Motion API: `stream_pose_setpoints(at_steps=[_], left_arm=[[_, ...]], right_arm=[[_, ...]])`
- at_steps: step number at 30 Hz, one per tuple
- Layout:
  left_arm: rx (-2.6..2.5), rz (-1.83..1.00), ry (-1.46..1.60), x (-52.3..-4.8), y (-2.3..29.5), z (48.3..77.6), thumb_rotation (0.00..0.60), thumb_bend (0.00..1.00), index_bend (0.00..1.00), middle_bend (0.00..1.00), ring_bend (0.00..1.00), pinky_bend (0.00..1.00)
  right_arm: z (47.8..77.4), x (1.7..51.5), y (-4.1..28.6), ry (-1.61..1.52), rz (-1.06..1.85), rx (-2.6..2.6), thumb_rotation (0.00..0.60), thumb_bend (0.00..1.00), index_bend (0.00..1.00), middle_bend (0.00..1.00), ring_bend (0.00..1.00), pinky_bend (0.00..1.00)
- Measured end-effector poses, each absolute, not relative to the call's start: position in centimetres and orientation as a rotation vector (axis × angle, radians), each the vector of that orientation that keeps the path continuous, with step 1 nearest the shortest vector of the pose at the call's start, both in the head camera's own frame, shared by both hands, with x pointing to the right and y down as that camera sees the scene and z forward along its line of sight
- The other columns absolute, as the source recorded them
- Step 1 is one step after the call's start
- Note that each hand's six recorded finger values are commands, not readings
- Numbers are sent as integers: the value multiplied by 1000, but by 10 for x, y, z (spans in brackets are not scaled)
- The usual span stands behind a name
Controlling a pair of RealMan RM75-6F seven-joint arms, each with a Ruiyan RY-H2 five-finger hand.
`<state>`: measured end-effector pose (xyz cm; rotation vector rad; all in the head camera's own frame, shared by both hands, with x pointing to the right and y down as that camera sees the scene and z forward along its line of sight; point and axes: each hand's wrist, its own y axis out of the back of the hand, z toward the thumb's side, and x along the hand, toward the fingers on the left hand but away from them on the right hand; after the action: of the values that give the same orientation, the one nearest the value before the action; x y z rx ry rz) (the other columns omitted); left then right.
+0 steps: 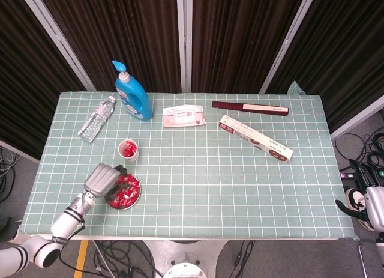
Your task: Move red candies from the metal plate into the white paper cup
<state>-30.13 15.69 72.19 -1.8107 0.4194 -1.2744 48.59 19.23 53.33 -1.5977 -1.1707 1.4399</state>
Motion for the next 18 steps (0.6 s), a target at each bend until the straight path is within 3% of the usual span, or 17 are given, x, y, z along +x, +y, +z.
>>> stream_pose_setpoints(at_steps=[18], left_arm=[[-1862,-1240,282,-271,164,741,600,312,454,485,918,1000]], right_arm=[[534,487,193,-1172,1452,-1592,600,101,0,144,101,447]])
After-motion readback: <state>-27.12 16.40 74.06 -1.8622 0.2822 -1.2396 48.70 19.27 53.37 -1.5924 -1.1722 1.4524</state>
